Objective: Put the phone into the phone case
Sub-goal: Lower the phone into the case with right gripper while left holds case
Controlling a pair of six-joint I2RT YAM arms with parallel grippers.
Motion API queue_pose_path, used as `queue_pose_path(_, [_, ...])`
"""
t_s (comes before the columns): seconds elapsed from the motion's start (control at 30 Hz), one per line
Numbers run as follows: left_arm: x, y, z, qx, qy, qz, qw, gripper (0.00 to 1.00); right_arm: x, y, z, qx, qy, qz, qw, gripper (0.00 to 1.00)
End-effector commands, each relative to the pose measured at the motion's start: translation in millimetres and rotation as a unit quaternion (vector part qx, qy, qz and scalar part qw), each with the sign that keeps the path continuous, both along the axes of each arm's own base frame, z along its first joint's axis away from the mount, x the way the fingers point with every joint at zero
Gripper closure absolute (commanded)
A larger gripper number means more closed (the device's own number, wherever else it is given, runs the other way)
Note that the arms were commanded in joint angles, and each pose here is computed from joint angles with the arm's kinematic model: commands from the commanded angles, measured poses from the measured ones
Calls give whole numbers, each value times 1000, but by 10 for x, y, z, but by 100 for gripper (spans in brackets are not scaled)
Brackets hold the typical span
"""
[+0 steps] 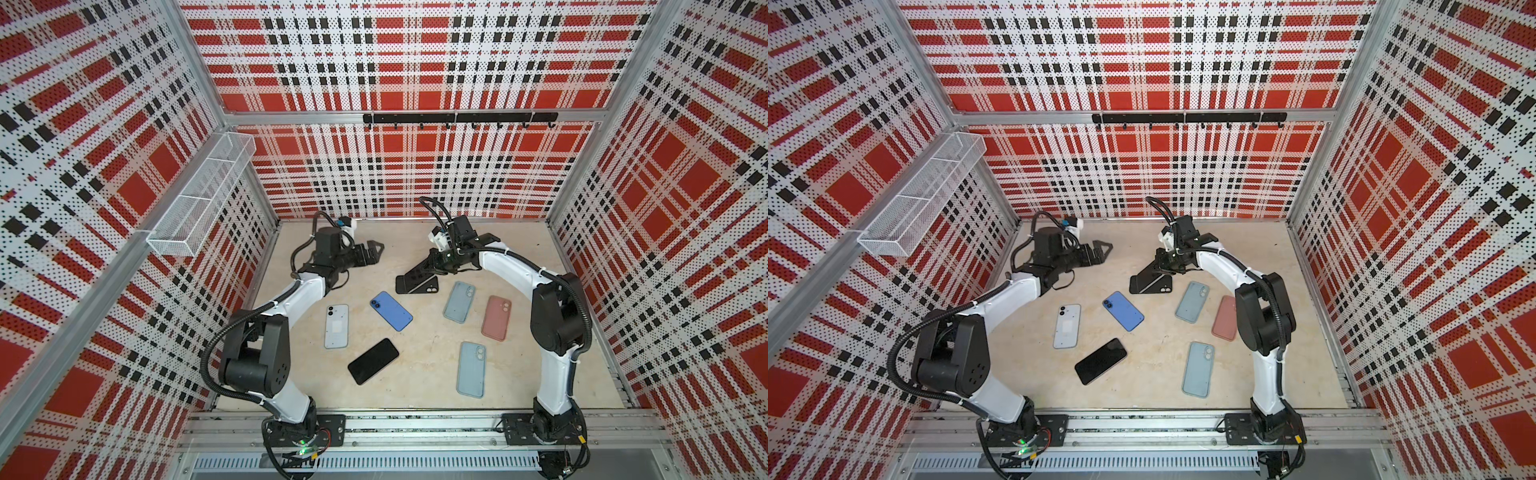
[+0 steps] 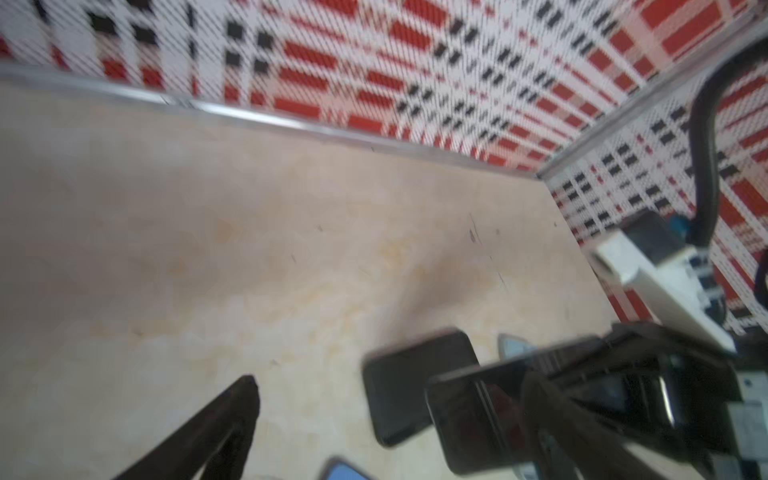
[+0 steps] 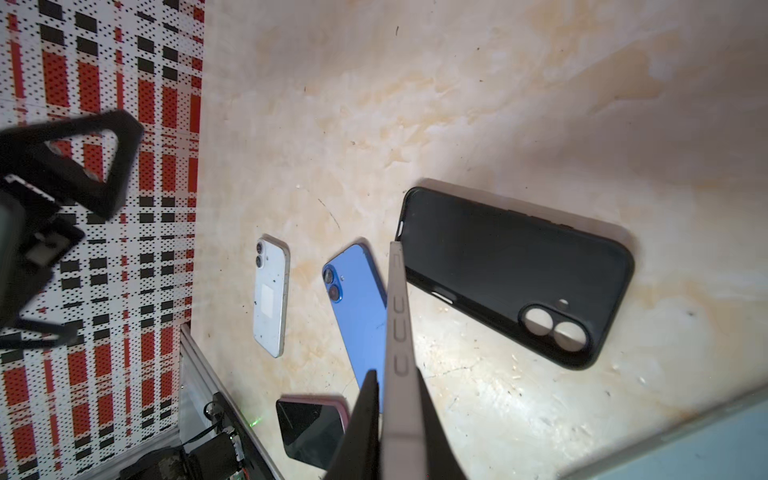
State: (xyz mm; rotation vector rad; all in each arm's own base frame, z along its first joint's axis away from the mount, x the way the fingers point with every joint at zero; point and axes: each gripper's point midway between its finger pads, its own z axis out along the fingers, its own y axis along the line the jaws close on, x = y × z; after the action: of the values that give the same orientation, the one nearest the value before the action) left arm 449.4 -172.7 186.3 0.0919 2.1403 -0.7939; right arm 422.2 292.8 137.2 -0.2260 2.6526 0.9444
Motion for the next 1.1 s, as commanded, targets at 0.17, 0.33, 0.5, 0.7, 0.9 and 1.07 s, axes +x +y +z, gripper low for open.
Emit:
queue_pose_path(0.17, [-44, -361, -354, -49, 108, -6, 993, 0, 238, 101, -58, 5, -25, 7, 1000, 100])
queue_pose_path(0.33, [-97, -545, -537, -35, 124, -17, 992, 0, 284, 137, -81, 8, -25, 10, 1000, 100])
queue_pose_path(0.5, [-82, -627, -704, -46, 154, -13, 987, 0, 320, 161, -179, 11, -13, 10, 1000, 100])
queue_pose_path(0.7, [-51, -655, -864, -57, 176, -6, 983, 0, 368, 145, -323, 19, 4, 0, 1000, 100])
queue_pose_path(0.9, [-63, -700, -1019, -59, 193, -4, 979, 0, 365, 97, -482, 21, 18, -15, 1000, 100])
queue_pose_path(1.07, [-89, -774, -1115, -65, 205, -10, 977, 0, 318, 64, -652, 21, 33, -23, 999, 100])
